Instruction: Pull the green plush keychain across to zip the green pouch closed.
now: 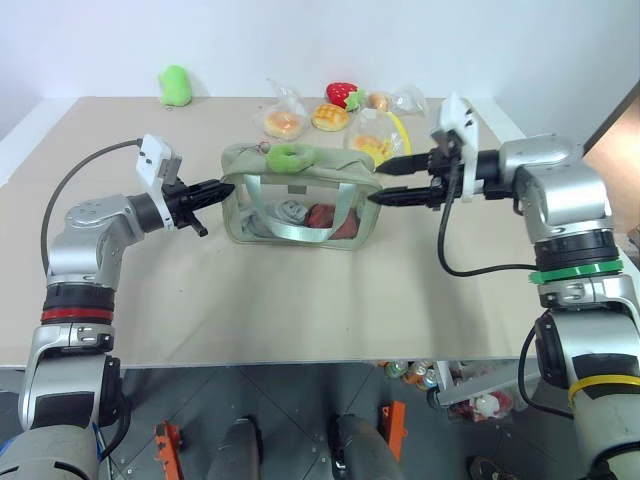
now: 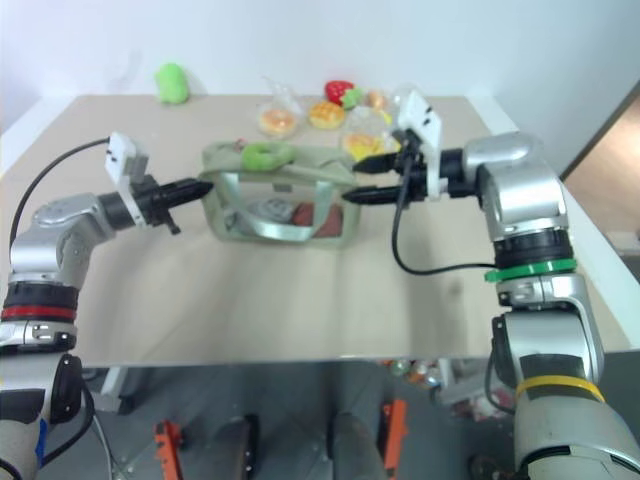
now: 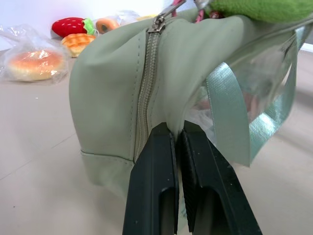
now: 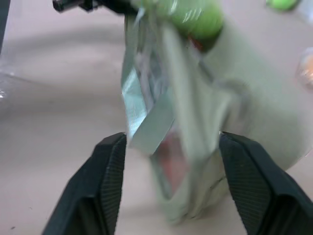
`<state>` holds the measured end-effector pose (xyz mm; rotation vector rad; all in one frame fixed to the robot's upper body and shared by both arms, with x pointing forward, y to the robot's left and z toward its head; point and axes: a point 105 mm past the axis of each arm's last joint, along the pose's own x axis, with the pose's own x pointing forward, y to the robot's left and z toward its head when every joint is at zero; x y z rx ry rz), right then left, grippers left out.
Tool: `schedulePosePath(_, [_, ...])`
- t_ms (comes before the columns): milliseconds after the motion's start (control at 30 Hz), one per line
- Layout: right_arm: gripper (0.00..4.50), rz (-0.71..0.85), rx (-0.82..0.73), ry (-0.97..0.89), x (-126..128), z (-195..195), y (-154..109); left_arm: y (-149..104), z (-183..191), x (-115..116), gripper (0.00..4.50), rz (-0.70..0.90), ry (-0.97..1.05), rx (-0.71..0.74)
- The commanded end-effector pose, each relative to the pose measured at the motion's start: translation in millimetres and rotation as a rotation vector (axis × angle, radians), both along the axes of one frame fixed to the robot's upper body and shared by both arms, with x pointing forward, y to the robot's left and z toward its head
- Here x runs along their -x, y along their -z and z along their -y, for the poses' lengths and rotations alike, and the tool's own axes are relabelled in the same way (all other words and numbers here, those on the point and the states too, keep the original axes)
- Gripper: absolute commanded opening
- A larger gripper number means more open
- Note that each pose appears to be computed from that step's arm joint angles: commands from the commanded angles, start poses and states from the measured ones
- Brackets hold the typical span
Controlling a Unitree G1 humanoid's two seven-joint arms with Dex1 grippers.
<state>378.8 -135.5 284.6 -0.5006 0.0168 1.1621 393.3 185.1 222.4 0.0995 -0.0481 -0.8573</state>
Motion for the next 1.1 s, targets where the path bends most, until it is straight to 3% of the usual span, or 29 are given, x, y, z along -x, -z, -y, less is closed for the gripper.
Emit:
schedulePosePath(33, [3.05,0.260,-0.054,0.055,-2.8,-5.6,-63.1,-6.6,1.4,1.7,0.00,0.035,0.004,0.001])
schedulePosePath(100, [3.05,0.359,-0.026,0.084,-8.6,-15.0,-72.0,-5.8,1.6,1.6,0.00,0.035,0.004,0.001])
schedulePosePath(300, [3.05,0.647,0.163,0.154,-29.4,-41.3,-66.7,-3.9,1.5,2.7,0.00,0.036,0.002,-0.001])
schedulePosePath(500, [3.05,0.854,0.293,0.052,-25.5,-64.4,-62.4,-4.4,-4.6,6.3,0.00,0.042,-0.017,-0.005])
schedulePosePath(800, [3.05,0.776,0.308,-0.155,-11.6,-84.6,-39.9,-3.8,-7.8,9.0,0.00,0.047,-0.037,0.000])
schedulePosePath(1100, [3.05,0.802,0.364,-0.198,-18.4,-103.9,-26.5,-4.3,-6.0,11.5,0.00,0.051,-0.042,0.003])
